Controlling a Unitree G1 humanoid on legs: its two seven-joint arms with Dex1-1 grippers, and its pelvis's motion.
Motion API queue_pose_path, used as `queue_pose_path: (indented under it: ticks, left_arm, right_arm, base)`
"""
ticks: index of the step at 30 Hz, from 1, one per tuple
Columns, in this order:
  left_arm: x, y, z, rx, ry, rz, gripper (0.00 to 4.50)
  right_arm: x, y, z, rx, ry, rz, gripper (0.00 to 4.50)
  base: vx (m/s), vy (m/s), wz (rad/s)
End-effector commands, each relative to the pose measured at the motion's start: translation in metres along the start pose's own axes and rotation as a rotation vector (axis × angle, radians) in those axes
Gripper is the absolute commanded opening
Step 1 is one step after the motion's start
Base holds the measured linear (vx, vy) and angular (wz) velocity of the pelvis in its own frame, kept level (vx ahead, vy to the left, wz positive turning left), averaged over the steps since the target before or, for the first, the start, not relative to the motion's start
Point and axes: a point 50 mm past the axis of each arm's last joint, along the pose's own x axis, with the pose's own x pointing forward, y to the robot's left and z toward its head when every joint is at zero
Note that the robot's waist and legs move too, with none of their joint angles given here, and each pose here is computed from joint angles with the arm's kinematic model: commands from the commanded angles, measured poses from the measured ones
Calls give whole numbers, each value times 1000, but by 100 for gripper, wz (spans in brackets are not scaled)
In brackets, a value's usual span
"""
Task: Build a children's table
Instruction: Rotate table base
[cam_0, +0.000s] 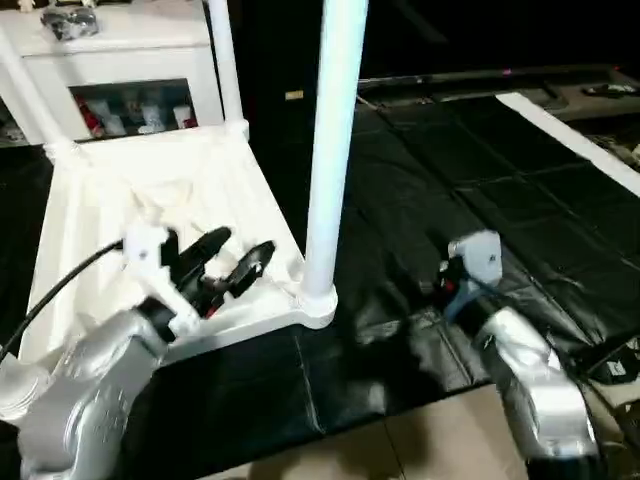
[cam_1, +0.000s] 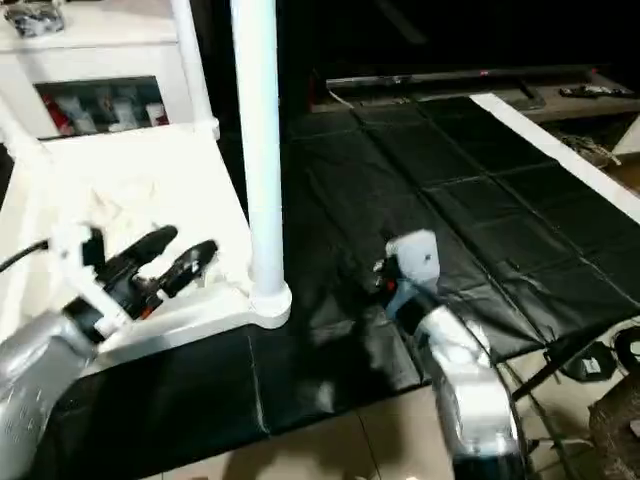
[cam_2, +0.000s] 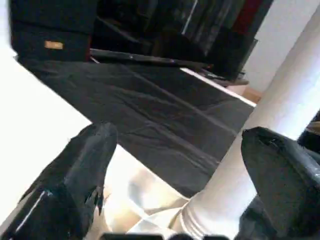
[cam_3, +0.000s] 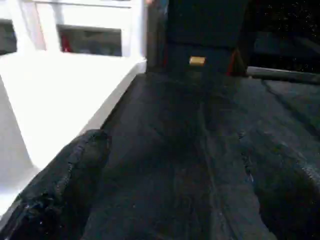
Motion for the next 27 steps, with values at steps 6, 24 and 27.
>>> queue_pose_path:
  ticks: [6, 24, 27]
  left_arm:
    - [3, 13, -7, 21, -24, 237, 450]
    - [11, 10, -20, 169, 46, 323, 450]
    - [13, 5, -19, 179, 35, 329, 450]
  right_arm:
    - [-10, -11, 1, 32, 9, -231, 450]
    - [-7, -4, 0, -123, 95, -129, 450]
    - [-6, -11, 1, -133, 113, -146, 450]
  base:
    - [0, 0, 0]
    - [5, -31, 18]
    - [-50, -157, 58]
